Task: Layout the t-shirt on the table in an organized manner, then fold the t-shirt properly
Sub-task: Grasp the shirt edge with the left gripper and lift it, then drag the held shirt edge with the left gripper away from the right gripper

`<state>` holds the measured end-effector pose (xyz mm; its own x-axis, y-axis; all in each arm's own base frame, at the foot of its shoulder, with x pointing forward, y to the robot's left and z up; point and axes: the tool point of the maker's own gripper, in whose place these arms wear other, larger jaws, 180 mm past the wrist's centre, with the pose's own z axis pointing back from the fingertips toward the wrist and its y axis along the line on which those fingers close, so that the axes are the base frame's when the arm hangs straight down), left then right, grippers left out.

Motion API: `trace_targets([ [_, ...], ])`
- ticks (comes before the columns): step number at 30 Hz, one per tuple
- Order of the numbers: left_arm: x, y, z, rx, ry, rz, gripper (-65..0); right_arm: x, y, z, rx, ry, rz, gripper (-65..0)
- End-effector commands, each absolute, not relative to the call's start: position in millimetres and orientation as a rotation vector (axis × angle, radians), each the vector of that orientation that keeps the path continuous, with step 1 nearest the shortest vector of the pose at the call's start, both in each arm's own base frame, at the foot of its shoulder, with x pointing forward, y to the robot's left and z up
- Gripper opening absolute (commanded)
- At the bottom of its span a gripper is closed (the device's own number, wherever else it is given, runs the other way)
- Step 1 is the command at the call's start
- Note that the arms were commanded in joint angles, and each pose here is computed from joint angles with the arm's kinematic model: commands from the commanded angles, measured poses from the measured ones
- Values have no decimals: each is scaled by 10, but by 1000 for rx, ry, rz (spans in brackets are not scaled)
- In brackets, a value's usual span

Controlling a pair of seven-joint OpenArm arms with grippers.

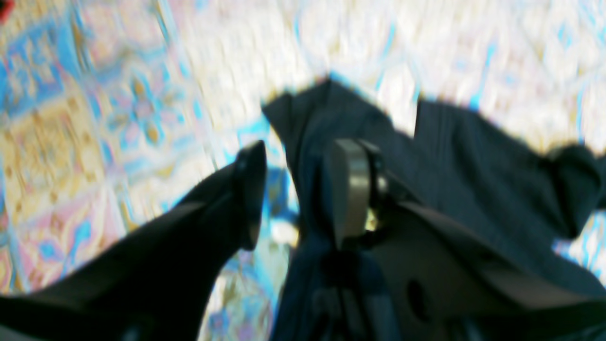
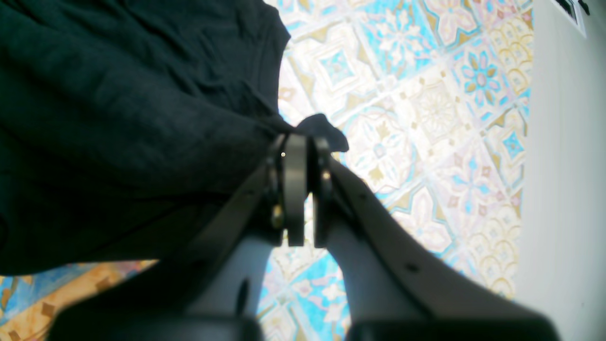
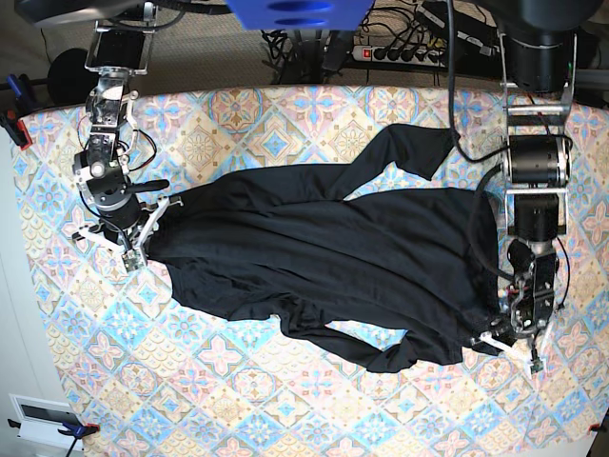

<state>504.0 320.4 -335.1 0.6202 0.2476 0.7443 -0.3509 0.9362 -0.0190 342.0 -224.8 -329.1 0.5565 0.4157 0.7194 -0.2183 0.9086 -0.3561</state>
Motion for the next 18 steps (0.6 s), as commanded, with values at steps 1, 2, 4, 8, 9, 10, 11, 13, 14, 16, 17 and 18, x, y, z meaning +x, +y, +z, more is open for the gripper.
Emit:
trace_targets([
  [1, 5098, 3242, -3097, 104, -901, 358, -386, 3508, -2276, -3121, -256, -964, 381, -650],
  [2, 4973, 3287, -3084, 78, -901, 376, -383, 3504, -2265, -3129, -254, -962, 384, -650],
  [4, 4727, 3210, -3090, 5, -890, 390, -383, 3501, -2262, -3124, -255, -963, 384, -650],
  [8, 4150, 2976, -3046, -91, -867, 357, -383, 3423, -2262, -3209, -249, -939, 387, -650],
  [9, 3989, 2958, -3069, -97, -859, 356, -383, 3413, -2262, -3219, -249, -936, 387, -650],
  [10, 3837, 2970, -3084, -92, -852, 357, -383, 3413, -2257, -3221, -248, -936, 388, -650],
  [11, 3698, 2961, -3124, -91, -845, 361, -383, 3413, -2257, -3221, -248, -936, 388, -650],
  [13, 3491, 2906, -3216, -97, -828, 370, -383, 3407, -2254, -3233, -246, -934, 387, -650],
  [14, 3405, 2891, -3270, -98, -816, 375, -383, 3402, -2254, -3238, -246, -932, 387, -650],
  [16, 3261, 2868, -3408, -100, -782, 389, -383, 3398, -2248, -3245, -244, -930, 389, -650],
  [17, 3190, 2844, -3491, -105, -760, 397, -383, 3398, -2248, -3245, -244, -930, 389, -650],
  [18, 3124, 2803, -3569, -113, -739, 403, -383, 3398, -2248, -3245, -244, -930, 389, -650],
])
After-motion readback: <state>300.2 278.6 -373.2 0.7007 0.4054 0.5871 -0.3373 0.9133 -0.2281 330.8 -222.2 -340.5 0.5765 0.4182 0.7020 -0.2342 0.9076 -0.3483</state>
